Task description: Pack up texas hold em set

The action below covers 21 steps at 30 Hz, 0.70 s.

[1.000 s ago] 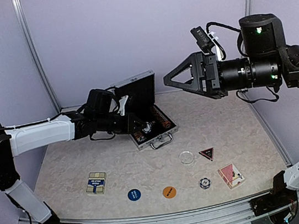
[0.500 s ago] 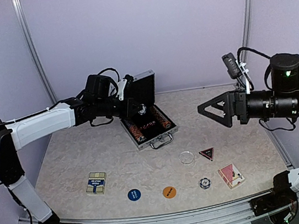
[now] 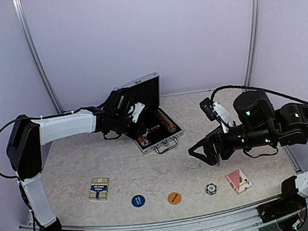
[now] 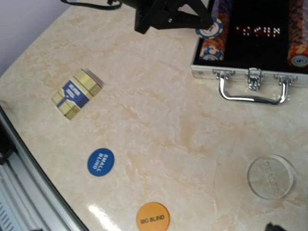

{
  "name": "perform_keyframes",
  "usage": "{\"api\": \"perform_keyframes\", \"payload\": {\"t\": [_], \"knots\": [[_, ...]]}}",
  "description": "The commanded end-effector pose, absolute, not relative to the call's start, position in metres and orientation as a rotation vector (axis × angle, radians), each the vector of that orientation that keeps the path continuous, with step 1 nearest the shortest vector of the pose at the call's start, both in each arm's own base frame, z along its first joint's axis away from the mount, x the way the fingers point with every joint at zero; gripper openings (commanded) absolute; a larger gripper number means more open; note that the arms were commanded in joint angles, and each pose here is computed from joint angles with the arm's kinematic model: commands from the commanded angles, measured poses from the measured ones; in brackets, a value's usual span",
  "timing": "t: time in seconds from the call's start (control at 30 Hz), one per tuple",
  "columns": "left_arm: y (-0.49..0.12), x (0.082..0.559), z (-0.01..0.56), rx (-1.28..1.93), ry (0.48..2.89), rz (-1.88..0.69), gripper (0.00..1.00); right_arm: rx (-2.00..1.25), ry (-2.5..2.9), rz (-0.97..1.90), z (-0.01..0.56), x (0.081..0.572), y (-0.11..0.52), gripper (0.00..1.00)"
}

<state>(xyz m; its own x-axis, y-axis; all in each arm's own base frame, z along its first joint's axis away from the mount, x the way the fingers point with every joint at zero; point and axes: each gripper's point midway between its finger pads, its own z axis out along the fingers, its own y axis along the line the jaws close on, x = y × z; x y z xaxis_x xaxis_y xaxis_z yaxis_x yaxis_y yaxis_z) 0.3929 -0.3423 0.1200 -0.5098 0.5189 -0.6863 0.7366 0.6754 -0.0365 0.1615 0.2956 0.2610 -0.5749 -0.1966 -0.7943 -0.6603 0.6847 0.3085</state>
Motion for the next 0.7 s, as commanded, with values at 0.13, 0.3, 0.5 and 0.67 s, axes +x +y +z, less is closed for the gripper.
{"api": "perform_keyframes", "payload": {"t": [0.13,0.3,0.5,0.67], "knots": [[-0.335,0.399,0.106,1.086,2.213,-0.316,0.0,-0.659,2.134,0.784,0.247,0.17,0.306,1.0],[-0.337,0.39,0.087,1.16,2.222,-0.296,0.0,-0.667,2.151,0.79,0.239,0.171,0.307,1.0],[-0.344,0.378,0.077,1.229,2.21,-0.285,0.0,-0.664,2.159,0.795,0.235,0.171,0.306,1.0],[-0.34,0.383,0.083,1.187,2.197,-0.252,0.0,-0.664,2.158,0.806,0.234,0.171,0.306,1.0]]}}
